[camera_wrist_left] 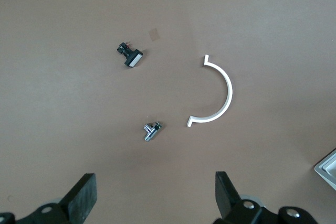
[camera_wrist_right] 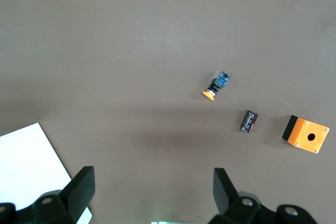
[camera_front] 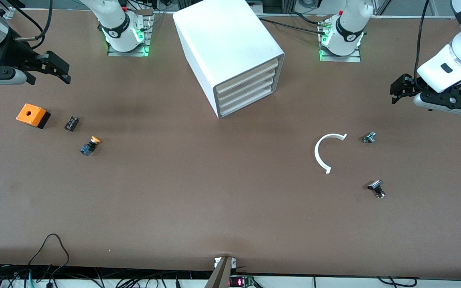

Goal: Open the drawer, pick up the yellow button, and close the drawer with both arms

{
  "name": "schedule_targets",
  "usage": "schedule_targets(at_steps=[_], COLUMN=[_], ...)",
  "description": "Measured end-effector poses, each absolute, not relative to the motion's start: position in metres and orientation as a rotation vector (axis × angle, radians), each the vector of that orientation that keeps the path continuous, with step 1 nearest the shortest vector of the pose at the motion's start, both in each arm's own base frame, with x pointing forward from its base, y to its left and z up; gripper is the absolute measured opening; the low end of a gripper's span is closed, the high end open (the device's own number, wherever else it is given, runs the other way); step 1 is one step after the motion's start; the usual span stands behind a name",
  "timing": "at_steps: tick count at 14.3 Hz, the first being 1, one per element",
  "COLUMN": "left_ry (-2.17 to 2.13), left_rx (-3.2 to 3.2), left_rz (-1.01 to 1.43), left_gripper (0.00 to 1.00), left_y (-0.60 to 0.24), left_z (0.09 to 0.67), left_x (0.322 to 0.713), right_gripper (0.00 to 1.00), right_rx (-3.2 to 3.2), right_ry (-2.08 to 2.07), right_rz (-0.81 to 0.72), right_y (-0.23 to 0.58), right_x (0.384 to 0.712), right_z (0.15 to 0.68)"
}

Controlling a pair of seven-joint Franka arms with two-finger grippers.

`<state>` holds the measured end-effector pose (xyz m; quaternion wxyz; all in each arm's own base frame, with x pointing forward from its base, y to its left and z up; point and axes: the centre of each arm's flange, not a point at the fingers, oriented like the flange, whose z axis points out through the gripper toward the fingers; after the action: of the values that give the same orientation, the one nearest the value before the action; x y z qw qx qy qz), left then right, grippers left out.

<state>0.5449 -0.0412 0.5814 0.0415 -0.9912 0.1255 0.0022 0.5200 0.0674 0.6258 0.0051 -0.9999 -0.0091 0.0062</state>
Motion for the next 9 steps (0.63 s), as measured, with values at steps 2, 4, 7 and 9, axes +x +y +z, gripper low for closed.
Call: schedule_targets(at_steps=[2,4,7,9], left_ry=[0.333,0.300,0.288,0.284], left_rx=[-3.046,-3.070,-3.098,-3.111], left_rz=[0.001,0.001,-0.001,-0.002], left_gripper=[1.00,1.00,1.00,1.00], left_y=[-0.043,-0.046,-0.048,-0.048], left_z=[0.582,0.581,0.580,0.581], left_x=[0.547,0.548,0.549,0.549], right_gripper=[1.00,1.00,1.00,1.00], right_rx=[-3.140,-3.153,-3.153,-3.153], right_ry=[-0.024,-0.016,0.025,0.030], right_rz=[0.013,0.002,-0.006,-0.009], right_y=[0.065,0.061,0.048,0.046], right_x=[0.521,0.522,0.524,0.524], right_z=[0.624,0.625,0.625,0.626])
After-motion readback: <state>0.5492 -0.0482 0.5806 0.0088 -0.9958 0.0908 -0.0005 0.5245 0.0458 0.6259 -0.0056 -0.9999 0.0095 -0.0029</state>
